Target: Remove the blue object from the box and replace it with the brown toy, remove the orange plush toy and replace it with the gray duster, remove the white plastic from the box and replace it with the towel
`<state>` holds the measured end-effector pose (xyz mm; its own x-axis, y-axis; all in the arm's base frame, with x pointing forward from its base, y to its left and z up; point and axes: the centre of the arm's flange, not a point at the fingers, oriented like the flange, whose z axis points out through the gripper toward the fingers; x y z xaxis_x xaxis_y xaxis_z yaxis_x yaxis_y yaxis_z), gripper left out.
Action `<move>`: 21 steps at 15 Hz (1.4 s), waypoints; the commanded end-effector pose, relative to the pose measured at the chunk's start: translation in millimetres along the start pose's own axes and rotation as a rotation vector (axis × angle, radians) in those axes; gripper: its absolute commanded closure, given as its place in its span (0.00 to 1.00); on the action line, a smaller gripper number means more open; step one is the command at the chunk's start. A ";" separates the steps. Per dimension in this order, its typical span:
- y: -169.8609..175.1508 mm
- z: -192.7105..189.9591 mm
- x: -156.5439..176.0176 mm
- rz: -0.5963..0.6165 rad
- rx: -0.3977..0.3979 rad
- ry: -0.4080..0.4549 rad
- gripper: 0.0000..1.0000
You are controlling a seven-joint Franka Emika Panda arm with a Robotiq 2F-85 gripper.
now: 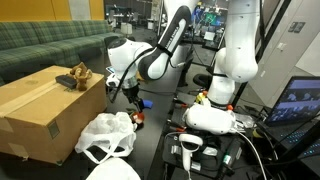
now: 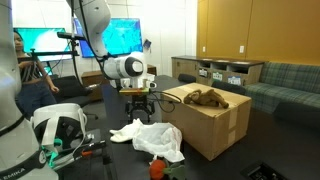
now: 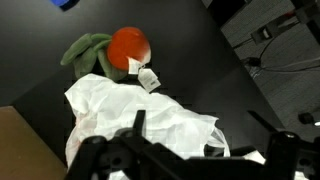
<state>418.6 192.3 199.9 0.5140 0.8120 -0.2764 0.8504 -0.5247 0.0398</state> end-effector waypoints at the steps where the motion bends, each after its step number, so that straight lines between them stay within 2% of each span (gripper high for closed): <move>1: -20.2 8.3 -16.7 0.014 0.001 -0.026 0.00; 5: -36.3 18.3 5.7 0.023 0.034 -0.021 0.00; 11: -72.2 13.1 70.3 0.055 0.064 0.054 0.00; 16: -103.6 15.4 112.9 0.042 0.008 0.063 0.00; 21: -130.4 36.6 127.3 -0.044 -0.086 0.027 0.00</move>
<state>369.7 338.5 142.9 0.5097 0.8266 -0.2386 0.8575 -0.5107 0.0624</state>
